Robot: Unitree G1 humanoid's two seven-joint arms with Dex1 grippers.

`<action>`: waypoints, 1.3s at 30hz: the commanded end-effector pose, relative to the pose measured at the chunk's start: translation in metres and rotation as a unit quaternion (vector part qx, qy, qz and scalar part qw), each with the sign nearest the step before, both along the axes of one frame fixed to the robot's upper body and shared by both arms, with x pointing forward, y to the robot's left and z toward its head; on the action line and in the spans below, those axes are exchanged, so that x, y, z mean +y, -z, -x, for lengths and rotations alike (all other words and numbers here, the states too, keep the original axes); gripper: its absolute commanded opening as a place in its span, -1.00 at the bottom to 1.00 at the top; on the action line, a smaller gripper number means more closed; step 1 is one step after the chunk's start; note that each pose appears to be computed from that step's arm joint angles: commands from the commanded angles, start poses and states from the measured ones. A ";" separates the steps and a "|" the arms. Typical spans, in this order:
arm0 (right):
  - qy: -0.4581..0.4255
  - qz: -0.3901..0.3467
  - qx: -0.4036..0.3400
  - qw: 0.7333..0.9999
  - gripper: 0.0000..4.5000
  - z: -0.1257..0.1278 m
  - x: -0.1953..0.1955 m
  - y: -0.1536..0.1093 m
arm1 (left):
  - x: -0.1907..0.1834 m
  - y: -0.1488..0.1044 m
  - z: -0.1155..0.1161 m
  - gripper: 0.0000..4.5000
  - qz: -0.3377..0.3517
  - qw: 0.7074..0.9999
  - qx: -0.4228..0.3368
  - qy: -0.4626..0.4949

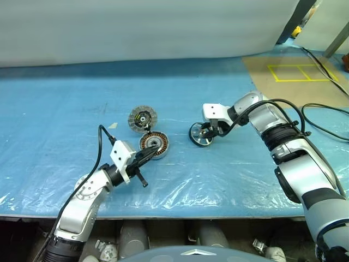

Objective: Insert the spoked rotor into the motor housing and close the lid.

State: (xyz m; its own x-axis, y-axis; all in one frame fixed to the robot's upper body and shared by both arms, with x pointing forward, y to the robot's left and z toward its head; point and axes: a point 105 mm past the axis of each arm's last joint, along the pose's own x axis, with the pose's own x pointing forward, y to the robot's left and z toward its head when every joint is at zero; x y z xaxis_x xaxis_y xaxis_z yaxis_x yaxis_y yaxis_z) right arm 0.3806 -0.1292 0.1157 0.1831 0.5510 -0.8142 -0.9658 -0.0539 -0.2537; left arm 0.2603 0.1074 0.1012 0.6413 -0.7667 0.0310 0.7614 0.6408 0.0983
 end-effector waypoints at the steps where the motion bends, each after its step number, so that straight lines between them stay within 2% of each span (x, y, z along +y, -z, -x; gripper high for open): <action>1: -0.008 -0.021 -0.018 1.000 -0.46 -0.003 0.012 -0.016 | 0.007 -0.010 -0.001 -1.00 0.001 1.000 -0.021 -0.007; 11: -0.076 -0.128 0.002 0.989 -0.46 0.017 0.078 -0.069 | 0.043 -0.008 0.003 -1.00 -0.022 0.998 -0.019 -0.047; 16: -0.084 -0.176 0.016 0.981 -0.46 0.025 0.103 -0.076 | 0.050 -0.006 0.005 -1.00 -0.026 0.998 -0.016 -0.061; 25: -0.075 -0.230 0.051 0.969 -0.46 0.038 0.130 -0.069 | 0.057 -0.005 0.005 -1.00 -0.031 0.997 -0.013 -0.070; 39: -0.068 -0.225 0.070 0.969 -0.46 0.047 0.133 -0.048 | 0.058 -0.006 0.001 -1.00 -0.035 0.997 -0.015 -0.066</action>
